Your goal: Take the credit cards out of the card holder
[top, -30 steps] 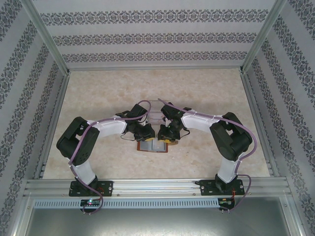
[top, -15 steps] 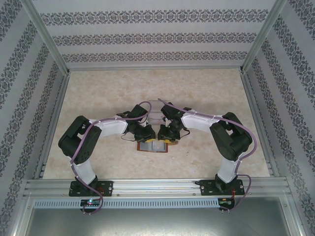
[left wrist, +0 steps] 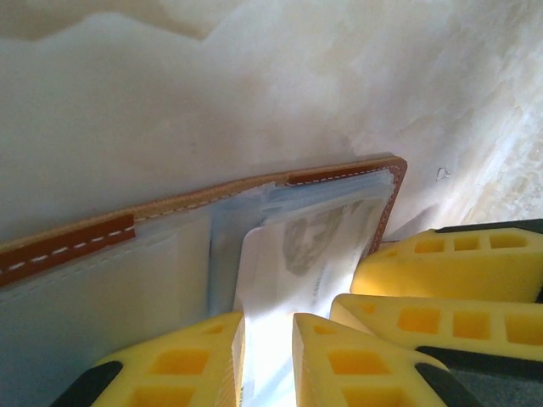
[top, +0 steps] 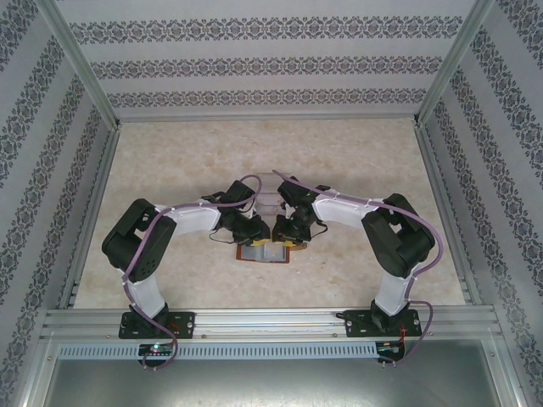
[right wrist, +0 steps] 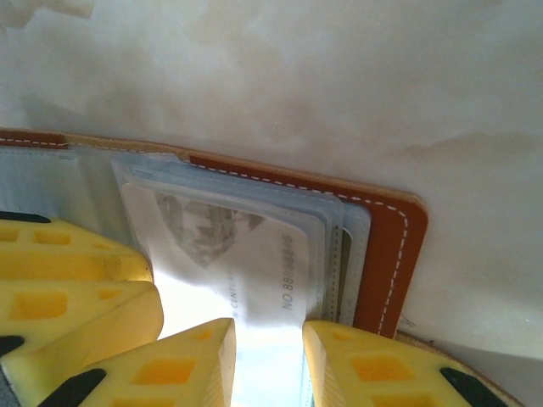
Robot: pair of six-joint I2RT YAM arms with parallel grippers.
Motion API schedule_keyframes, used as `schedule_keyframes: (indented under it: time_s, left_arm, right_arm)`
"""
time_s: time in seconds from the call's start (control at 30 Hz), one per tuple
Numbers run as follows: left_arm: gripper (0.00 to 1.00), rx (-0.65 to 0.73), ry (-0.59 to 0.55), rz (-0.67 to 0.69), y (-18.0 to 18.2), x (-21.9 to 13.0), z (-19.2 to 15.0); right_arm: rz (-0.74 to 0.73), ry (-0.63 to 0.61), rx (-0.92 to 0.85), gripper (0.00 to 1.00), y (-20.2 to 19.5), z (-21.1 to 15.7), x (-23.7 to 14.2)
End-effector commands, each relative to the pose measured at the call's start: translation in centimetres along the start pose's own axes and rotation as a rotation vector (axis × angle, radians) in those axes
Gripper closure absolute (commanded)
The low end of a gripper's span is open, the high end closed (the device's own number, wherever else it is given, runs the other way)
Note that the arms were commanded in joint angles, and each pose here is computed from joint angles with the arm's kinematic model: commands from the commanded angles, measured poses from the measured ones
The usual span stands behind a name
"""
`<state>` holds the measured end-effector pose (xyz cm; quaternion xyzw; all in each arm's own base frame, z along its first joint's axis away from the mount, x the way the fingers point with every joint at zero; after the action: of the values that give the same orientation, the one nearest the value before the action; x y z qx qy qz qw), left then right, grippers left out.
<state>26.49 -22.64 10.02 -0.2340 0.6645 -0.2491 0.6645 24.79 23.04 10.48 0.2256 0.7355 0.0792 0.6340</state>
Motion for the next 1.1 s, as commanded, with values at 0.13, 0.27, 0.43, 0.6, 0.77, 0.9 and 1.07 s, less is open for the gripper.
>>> schedule_keyframes:
  time_s: [0.13,0.27,0.43,0.6,0.77,0.9,1.07]
  left_arm:
    - [0.78,-0.021,0.034,-0.040,0.3,1.1,0.2]
    - [0.77,-0.023,0.040,-0.057,0.3,1.3,0.3]
    - [0.73,-0.032,0.043,-0.071,0.5,1.7,0.2]
    - [0.69,-0.032,0.051,-0.085,0.5,1.9,0.2]
    - [0.69,-0.026,0.050,0.007,0.9,1.5,0.1]
    - [0.69,0.001,0.039,0.146,1.4,0.2,-0.1]
    - [0.69,0.022,0.025,0.162,0.8,-0.7,0.0]
  right_arm:
    - [-0.104,0.019,0.029,0.70,-1.9,-0.2,1.5]
    - [-0.103,0.025,0.030,0.70,-1.9,-0.2,1.7]
    - [-0.105,0.027,0.028,0.70,-1.9,-0.2,1.7]
    - [-0.106,0.029,0.026,0.70,-1.9,-0.1,1.7]
    - [-0.108,0.026,0.026,0.70,-1.9,-0.1,1.6]
    - [-0.111,0.026,0.026,0.67,-1.9,-0.1,1.6]
    - [-0.112,0.022,0.026,0.63,-1.9,-0.1,1.4]
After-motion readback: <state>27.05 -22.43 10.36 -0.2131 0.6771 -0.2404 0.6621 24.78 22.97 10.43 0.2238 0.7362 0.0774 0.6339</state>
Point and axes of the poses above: each hand's point on the last joint's axis, 136 mm out from that joint toward the fingers, its own x axis out along the fingers, its own y axis along the line the jaws close on, z = x × y, the point moved 9 cm from there along -x, back along the fingers, and after that the axes turned 10 degrees about x, right-handed, at the moved point
